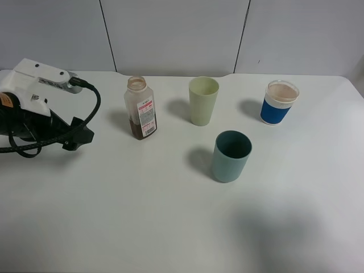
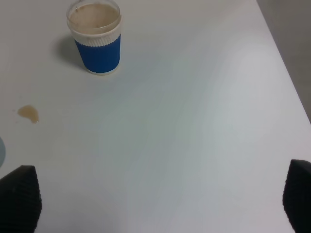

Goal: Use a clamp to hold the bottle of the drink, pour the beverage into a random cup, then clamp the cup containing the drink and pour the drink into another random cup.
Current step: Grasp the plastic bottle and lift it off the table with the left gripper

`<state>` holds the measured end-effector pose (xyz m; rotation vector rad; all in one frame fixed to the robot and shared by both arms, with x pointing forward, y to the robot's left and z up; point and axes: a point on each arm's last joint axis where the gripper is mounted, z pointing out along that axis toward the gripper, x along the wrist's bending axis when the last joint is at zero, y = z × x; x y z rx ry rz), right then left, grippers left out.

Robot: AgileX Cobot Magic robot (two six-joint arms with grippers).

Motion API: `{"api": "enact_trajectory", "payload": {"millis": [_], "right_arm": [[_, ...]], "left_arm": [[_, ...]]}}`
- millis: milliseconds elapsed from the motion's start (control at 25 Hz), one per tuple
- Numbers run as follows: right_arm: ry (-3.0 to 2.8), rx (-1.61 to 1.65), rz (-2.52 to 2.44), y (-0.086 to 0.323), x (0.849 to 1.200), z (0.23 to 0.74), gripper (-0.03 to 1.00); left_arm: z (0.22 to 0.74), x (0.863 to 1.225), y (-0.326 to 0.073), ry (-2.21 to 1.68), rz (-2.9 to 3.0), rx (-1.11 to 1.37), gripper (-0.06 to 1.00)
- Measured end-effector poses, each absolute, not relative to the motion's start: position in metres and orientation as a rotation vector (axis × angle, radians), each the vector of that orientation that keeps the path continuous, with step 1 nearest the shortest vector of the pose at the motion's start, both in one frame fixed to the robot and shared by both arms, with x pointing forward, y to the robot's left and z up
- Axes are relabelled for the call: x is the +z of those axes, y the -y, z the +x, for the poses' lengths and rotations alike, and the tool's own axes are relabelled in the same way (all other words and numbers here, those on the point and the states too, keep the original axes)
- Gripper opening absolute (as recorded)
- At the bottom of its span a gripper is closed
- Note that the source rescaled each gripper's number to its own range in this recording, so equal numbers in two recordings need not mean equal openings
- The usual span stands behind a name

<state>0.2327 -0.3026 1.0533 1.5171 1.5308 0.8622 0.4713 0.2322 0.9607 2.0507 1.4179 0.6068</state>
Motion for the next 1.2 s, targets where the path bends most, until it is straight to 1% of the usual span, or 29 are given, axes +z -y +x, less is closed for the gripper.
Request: {"api": "enact_trajectory", "payload": {"millis": [240,680,1200], "right_arm": [[-1.531,0.862,1.517,0.303,1.053,0.233,1.00],[-1.531,0.862,1.517,0.303,1.053,0.233,1.00],[-1.531,0.862,1.517,0.303,1.053,0.233,1.00]], "left_arm": [[0.485,0.953,-0.224,-1.317,2.000,0.664,1.00],[0.492,0.924,-0.198,-1.025,1.792,0.581,1.00],[0.503,0.881,-0.187,-0.910,1.745,0.560,1.00]]}}
